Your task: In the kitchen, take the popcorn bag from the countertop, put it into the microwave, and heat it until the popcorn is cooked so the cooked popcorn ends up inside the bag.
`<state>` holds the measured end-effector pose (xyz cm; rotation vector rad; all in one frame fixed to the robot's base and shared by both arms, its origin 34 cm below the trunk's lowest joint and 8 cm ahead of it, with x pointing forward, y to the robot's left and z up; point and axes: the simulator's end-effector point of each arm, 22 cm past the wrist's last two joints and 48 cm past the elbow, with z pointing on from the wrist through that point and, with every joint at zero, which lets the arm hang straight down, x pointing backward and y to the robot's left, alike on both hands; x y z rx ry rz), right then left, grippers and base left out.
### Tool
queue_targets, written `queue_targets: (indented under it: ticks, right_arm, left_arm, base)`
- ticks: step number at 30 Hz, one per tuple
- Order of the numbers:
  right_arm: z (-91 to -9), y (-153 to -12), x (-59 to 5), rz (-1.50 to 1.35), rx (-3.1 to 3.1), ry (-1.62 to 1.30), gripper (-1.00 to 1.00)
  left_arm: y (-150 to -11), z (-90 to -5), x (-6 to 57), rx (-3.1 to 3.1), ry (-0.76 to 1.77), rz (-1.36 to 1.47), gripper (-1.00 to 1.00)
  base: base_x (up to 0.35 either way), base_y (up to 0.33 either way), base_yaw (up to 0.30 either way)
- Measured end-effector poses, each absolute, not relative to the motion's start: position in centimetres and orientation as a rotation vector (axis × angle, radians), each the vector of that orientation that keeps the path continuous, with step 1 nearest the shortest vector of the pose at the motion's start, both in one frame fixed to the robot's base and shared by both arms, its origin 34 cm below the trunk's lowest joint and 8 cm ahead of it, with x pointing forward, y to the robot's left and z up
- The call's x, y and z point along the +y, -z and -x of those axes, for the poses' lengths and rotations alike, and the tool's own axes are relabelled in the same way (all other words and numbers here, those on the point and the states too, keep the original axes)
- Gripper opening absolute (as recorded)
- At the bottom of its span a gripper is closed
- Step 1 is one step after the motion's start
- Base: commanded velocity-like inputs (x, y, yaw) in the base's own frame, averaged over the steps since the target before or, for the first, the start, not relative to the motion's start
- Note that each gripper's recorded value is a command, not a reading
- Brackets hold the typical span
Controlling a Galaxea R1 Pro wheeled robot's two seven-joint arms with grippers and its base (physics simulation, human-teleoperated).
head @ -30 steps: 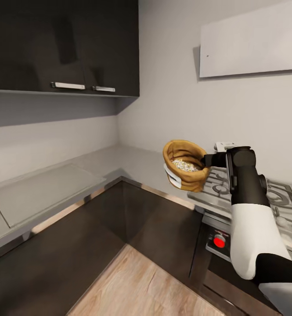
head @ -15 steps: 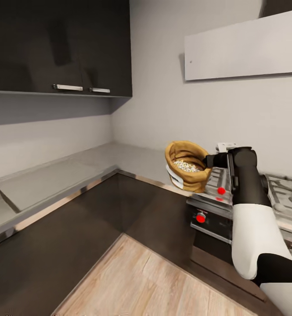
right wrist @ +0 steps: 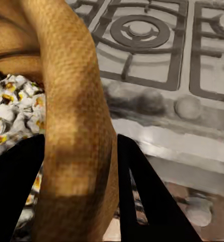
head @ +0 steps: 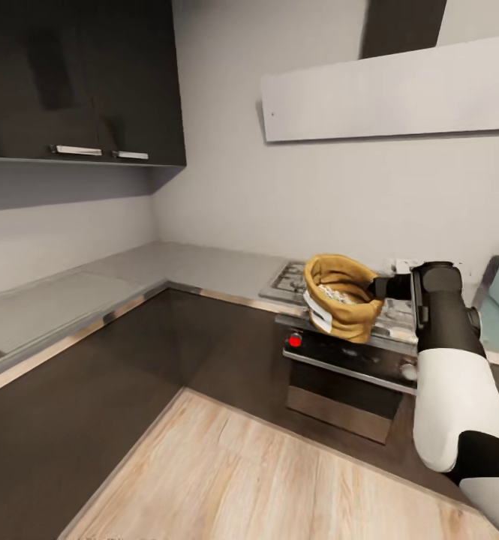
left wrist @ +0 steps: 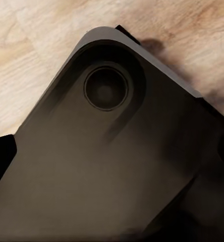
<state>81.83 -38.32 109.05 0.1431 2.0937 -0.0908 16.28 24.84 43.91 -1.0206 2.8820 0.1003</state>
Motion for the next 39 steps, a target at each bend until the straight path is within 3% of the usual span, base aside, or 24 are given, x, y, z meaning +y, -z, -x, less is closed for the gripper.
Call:
queue_targets:
  ticks: [3,23,39]
  right_arm:
    - [-81.1,-109.2,-41.9,-0.202,2.087,0.119,-1.0]
    - [-81.0,-109.2,-42.2,-0.207,2.087,0.124,-1.0]
    - [-81.0,-110.2,-41.9,-0.198,2.064,0.123,-1.0]
  left_arm:
    - [-43.9,-16.3,24.8,2.884,-0.1,1.013,1.0]
    - [-43.9,-16.4,24.7,2.899,-0.098,0.967,1.0]
    - [-43.9,-16.3,24.7,2.899,-0.098,0.969,1.0]
  base:
    - [-0.349,0.0,-0.294]
    - [-0.348,0.0,-0.291]
    - [-0.349,0.0,-0.011]
